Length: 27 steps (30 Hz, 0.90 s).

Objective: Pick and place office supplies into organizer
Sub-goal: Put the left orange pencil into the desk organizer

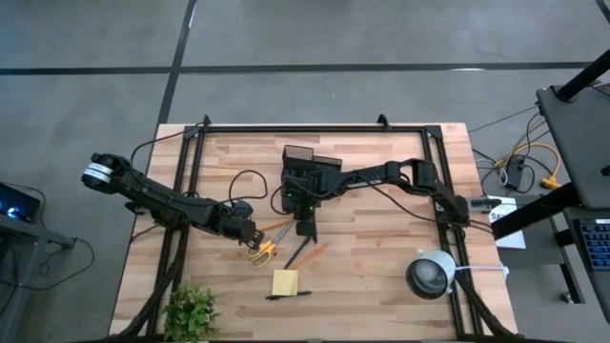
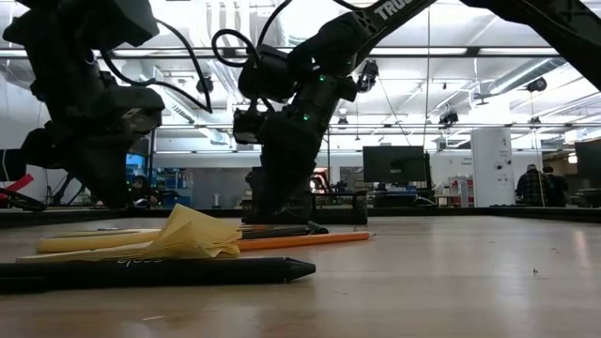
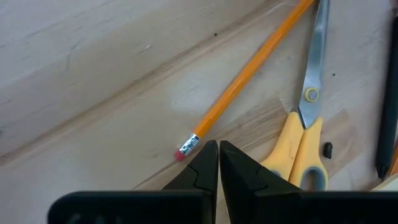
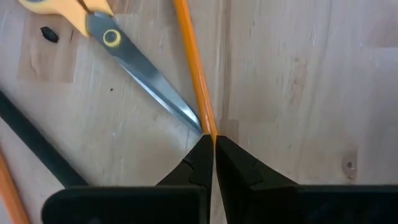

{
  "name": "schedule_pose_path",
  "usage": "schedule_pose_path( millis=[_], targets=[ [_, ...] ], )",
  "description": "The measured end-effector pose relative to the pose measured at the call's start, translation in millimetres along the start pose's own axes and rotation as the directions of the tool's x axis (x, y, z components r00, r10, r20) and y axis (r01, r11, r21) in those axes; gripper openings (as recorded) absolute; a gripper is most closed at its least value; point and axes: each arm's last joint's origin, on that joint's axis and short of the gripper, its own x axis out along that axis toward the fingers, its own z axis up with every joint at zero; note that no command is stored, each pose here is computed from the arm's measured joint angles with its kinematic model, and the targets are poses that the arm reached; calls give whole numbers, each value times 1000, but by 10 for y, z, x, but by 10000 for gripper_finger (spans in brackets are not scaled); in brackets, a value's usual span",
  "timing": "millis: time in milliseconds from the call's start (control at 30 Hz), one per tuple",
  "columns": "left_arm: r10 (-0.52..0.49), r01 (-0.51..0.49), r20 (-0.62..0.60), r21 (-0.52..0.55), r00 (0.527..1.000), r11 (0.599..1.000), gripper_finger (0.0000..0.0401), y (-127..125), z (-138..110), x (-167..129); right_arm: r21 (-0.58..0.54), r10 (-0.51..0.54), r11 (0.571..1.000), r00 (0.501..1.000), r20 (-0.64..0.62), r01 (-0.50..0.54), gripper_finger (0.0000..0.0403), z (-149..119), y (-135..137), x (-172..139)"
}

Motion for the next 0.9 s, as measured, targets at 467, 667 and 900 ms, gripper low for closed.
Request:
schedule_pose_path(
  millis=[467,667,900],
  targets=[
    [-21,21,23,2,1000,1000,1,-31,23,-50,-9,3,1000,1000,-12,-3,11,-109,-22,74],
    [-70,62,106,71,992,996,7,-103,92,-194,-12,2,1000,1000,2,-2,11,-97,-24,80],
    [-121,89,195,164,973,982,83,3,202,-434,-12,0,1000,1000,2,0,11,-99,-25,82]
  ],
)
